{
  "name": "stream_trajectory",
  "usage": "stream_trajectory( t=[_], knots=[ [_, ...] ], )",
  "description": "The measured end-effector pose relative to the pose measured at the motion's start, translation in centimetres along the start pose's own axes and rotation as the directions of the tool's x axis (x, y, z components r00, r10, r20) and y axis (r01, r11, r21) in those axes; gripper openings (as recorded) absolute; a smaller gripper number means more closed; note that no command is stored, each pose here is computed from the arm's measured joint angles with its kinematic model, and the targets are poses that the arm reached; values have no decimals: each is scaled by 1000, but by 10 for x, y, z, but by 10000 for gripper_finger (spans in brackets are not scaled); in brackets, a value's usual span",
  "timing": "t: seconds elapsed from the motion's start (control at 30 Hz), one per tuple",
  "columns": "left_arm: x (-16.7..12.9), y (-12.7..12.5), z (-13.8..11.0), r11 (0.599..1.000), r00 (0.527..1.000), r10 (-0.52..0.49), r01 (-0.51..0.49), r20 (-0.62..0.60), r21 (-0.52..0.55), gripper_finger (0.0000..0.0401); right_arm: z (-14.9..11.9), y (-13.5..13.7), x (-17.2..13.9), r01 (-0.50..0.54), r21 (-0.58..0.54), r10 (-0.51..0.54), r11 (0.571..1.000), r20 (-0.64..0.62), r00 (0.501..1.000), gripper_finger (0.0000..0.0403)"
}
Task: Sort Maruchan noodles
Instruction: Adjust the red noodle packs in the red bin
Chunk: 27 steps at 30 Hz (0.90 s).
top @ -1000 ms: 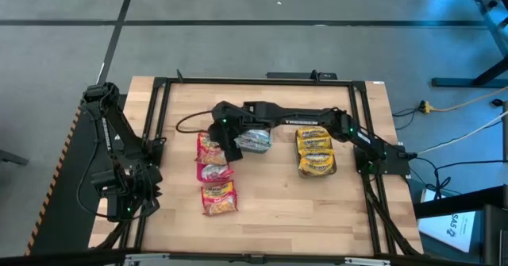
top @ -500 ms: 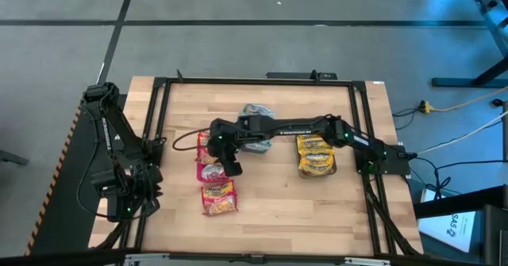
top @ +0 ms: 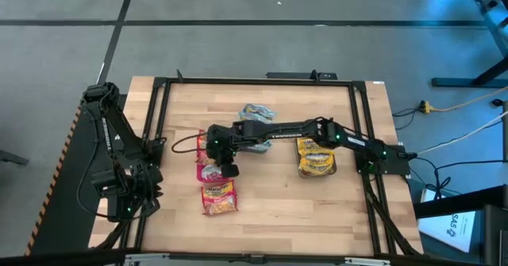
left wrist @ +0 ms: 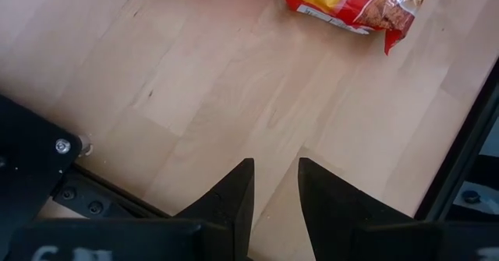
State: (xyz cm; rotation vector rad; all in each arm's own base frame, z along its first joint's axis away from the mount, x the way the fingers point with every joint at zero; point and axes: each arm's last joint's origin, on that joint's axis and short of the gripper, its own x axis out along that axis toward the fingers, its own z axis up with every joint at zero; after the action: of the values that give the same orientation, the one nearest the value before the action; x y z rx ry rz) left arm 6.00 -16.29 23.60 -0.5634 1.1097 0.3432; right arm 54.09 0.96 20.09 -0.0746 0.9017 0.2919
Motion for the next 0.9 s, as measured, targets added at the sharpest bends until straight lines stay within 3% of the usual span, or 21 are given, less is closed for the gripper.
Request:
stream_trajectory(
  t=[0.2, 0.57, 0.9],
  knots=[
    [0, 0, 0, 1000, 1000, 0, 0, 0, 0, 95, -10, -2, 17, 26, 14, -25, 1000, -46, 999, 62],
    [0, 0, 0, 1000, 1000, 0, 0, 0, -1, 95, -10, 0, 17, 28, 49, -25, 998, -51, 998, 62],
    [0, 0, 0, 1000, 1000, 1, -1, 0, 1, 95, 9, 5, -10, -11, 63, 10, 998, 28, 1000, 62]
  ],
)
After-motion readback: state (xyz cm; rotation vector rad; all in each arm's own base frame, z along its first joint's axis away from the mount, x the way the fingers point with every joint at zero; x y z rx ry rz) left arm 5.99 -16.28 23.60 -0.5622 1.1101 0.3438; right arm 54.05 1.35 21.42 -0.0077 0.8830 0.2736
